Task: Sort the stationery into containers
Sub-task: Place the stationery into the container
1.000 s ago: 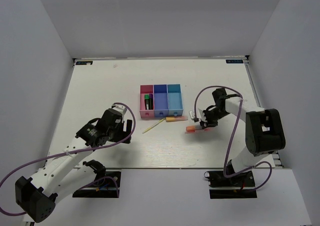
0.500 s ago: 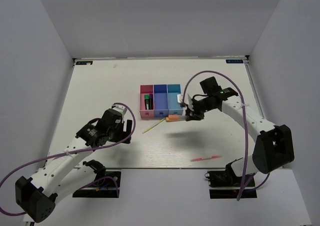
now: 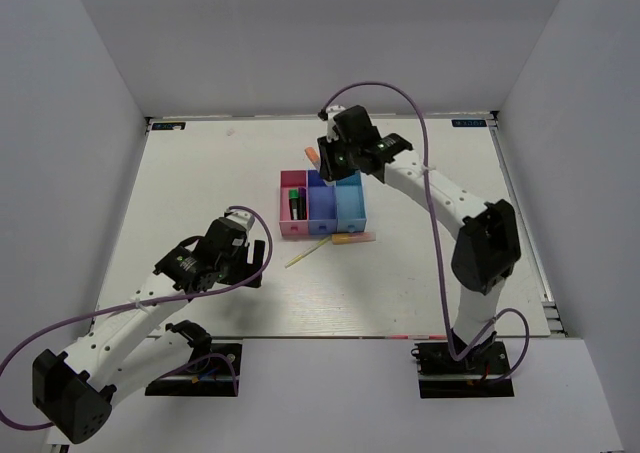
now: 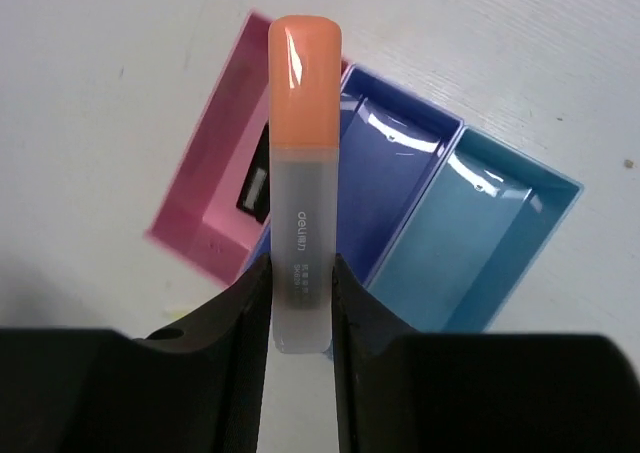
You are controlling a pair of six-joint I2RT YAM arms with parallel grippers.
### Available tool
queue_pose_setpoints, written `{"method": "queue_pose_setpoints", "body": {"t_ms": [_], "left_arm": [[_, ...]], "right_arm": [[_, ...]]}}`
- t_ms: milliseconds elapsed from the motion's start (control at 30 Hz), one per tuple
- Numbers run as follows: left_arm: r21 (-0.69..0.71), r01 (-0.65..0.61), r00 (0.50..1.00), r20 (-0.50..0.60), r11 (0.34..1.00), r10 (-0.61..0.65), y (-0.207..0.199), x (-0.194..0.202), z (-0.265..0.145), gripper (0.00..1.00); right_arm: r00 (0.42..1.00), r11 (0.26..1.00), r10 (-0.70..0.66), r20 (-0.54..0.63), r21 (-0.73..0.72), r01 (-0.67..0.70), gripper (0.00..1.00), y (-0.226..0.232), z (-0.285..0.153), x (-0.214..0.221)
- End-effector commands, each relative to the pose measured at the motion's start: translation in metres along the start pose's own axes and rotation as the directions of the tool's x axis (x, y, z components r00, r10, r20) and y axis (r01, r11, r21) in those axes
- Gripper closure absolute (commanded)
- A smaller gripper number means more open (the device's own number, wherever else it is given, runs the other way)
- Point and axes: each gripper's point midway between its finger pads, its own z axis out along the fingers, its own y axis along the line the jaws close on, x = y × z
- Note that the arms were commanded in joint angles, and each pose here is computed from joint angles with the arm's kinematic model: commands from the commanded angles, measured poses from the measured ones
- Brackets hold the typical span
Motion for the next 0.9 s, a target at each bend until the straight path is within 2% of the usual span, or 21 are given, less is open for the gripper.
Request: {"method": "queue_pose_setpoints", "body": {"t_ms": [0,200,467,500,567,600,700,733,800,833,867], "left_arm": [[-0.014,-0.006,1.000,0.015,1.000,0.006,0.004,-0.001,0.002,0.07],[-0.009,-0.006,1.000,0.016,1.000,0.006,0.003,-0.001,0.001,0.07],[-0.001,-0.011,1.000,0.017,1.000,0.011,0.002,-0.001,0.001,0.06],[0.000,-0.009,1.000,0.016,1.000,0.009,0.002,-0.001,0.001,0.06],[0.002,-0.013,1.000,0.014,1.000,0.013,0.001,-0.001,0.001,0.06],[0.000,-0.010,1.000,0.016,1.000,0.010,0.002,-0.001,0.001,0.06],[-0.001,-0.007,1.000,0.015,1.000,0.007,0.002,-0.001,0.001,0.06],[-0.001,-0.010,1.000,0.014,1.000,0.010,0.002,-0.001,0.002,0.06],[-0.001,-0.011,1.000,0.010,1.000,0.011,0.002,0.000,0.002,0.06],[0.001,-0.009,1.000,0.015,1.000,0.009,0.001,-0.001,0.001,0.06],[0.000,-0.010,1.000,0.013,1.000,0.010,0.001,-0.001,0.002,0.06]], "right_arm": [[0.957,0.941,0.290,0.010,0.182,-0.287,1.00,-0.018,0.003,-0.006],[0.921,0.919,0.381,-0.082,0.145,-0.367,1.00,-0.001,0.022,0.024],[0.928,0.934,0.346,-0.140,0.141,-0.327,1.00,0.000,0.031,0.051],[0.929,0.937,0.340,-0.143,0.140,-0.321,0.86,-0.001,0.033,0.052],[0.932,0.941,0.328,-0.152,0.137,-0.309,0.78,-0.002,0.037,0.056],[0.935,0.943,0.322,-0.151,0.135,-0.303,0.70,-0.003,0.039,0.056],[0.939,0.950,0.308,-0.153,0.096,-0.296,0.61,0.003,0.040,0.053],[0.942,0.952,0.303,-0.146,0.086,-0.294,0.55,0.004,0.039,0.049],[0.947,0.957,0.289,-0.141,0.053,-0.284,0.52,0.011,0.033,0.044],[0.947,0.957,0.289,-0.138,0.048,-0.285,0.45,0.011,0.031,0.043],[0.949,0.959,0.282,-0.139,0.040,-0.279,0.44,0.013,0.030,0.043]]}}
